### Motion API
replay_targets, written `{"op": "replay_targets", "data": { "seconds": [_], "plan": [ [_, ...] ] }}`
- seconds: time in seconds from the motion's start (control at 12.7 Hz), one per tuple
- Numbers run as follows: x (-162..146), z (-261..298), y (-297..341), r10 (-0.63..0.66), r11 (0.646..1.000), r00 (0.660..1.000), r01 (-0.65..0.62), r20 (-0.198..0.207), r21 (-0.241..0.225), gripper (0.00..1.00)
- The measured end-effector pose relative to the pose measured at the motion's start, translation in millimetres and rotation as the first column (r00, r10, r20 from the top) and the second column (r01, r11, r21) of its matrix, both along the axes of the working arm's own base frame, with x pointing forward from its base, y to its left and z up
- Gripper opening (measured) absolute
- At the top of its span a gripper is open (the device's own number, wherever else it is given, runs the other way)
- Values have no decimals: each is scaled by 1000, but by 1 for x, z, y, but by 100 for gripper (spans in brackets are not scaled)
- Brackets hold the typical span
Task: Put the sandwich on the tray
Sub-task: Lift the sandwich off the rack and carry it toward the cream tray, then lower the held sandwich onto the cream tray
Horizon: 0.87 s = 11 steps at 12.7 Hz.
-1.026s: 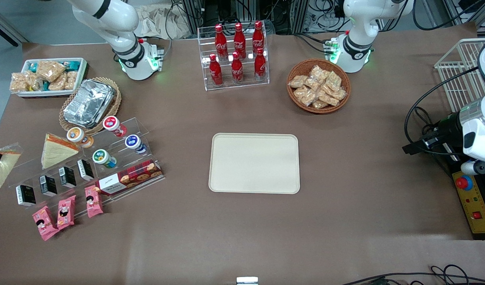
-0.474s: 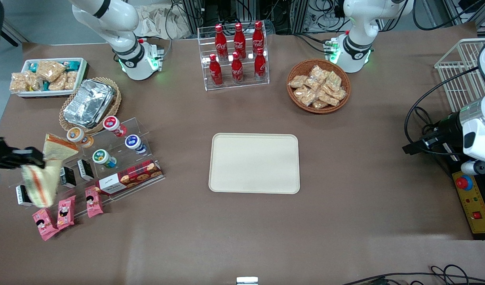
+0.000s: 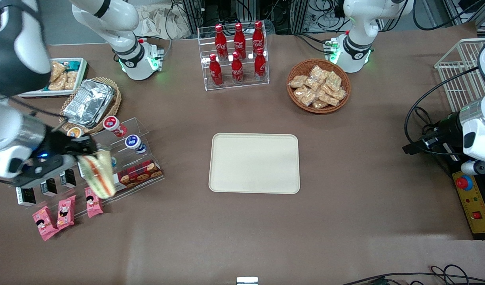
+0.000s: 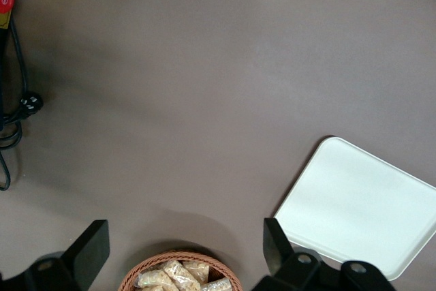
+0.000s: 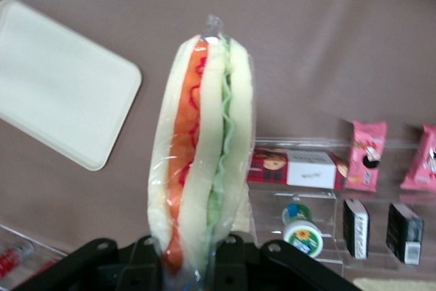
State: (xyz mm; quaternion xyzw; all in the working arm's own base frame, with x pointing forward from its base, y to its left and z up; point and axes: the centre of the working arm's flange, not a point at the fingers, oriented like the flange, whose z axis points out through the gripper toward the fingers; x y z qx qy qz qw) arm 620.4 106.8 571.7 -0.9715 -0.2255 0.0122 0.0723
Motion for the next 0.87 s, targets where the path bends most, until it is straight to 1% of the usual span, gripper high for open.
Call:
{"op": "replay_targets", "data": {
  "seconds": [0.16, 0.32, 0.47, 0.71, 0.87],
  "plan": [
    [-16, 1, 73, 134, 990, 991, -133, 22, -57, 19],
    [-37, -1, 142, 267, 960, 962, -261, 50, -98, 19],
    [-51, -8, 184, 387, 919, 920, -380, 56, -108, 19],
    [-53, -31, 217, 534, 844, 843, -526, 68, -99, 19],
    [-58, -53, 248, 601, 797, 796, -591, 70, -120, 19]
  ]
}}
